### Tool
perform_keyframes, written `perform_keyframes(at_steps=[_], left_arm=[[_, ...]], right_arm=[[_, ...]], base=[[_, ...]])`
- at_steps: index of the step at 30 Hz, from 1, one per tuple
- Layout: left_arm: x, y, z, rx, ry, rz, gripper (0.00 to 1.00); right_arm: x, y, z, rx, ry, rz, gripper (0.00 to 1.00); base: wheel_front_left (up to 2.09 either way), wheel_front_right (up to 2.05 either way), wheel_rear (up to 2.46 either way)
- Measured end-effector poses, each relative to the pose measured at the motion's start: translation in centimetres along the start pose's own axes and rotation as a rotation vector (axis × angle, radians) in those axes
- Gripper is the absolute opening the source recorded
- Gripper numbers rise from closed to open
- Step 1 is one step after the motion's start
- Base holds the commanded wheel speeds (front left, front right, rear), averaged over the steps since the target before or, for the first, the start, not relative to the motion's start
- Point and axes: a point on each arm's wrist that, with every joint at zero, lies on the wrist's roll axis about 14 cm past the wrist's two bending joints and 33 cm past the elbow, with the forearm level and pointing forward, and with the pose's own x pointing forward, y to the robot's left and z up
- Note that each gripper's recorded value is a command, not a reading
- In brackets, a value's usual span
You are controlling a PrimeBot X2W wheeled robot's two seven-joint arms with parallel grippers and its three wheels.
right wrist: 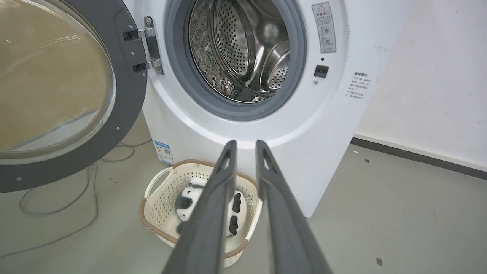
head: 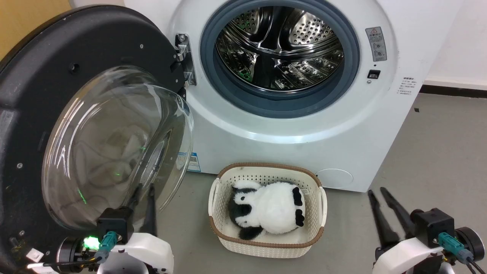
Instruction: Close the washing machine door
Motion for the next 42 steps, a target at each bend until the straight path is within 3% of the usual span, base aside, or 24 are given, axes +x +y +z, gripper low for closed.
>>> perform_keyframes(at_steps=[5, 6, 7, 8, 19, 30, 38, 42], left_arm=[[0.0, -0.1, 0.1, 0.0, -0.008, 0.006, 1.0], [0.0, -0.1, 0.1, 0.0, -0.008, 0.007, 0.47], [0.0, -0.1, 0.1, 0.0, -0.012, 0.009, 0.05], [0.0, -0.1, 0.1, -0.001, -0.015, 0.01, 0.0], [0.2, 0.3, 1.2, -0.009, -0.058, 0.024, 0.0], [0.5, 1.6, 5.4, -0.018, -0.196, 0.051, 0.0], [0.1, 4.1, 10.1, -0.055, -0.348, 0.103, 0.0], [-0.6, 7.0, 12.7, -0.081, -0.437, 0.17, 0.0]], right_arm=[[0.0, -0.4, 0.1, 0.011, -0.01, -0.011, 1.0], [0.0, -0.4, 0.1, 0.012, -0.011, -0.012, 1.0], [0.0, -0.5, 0.1, 0.013, -0.012, -0.014, 1.0], [0.0, -0.5, 0.2, 0.016, -0.016, -0.015, 1.0], [0.4, -0.6, 0.3, 0.035, -0.036, -0.016, 1.0], [1.5, 0.1, 0.5, 0.061, -0.057, 0.009, 1.0], [2.9, 1.7, 0.6, 0.077, -0.072, 0.058, 1.0], [3.8, 2.8, 0.6, 0.088, -0.079, 0.09, 1.0]], base=[[0.0, 0.0, 0.0], [0.0, 0.0, 0.0], [0.0, 0.0, 0.0], [0.0, 0.0, 0.0], [0.0, 0.0, 0.0], [0.0, 0.0, 0.0], [0.0, 0.0, 0.0], [0.0, 0.0, 0.0]])
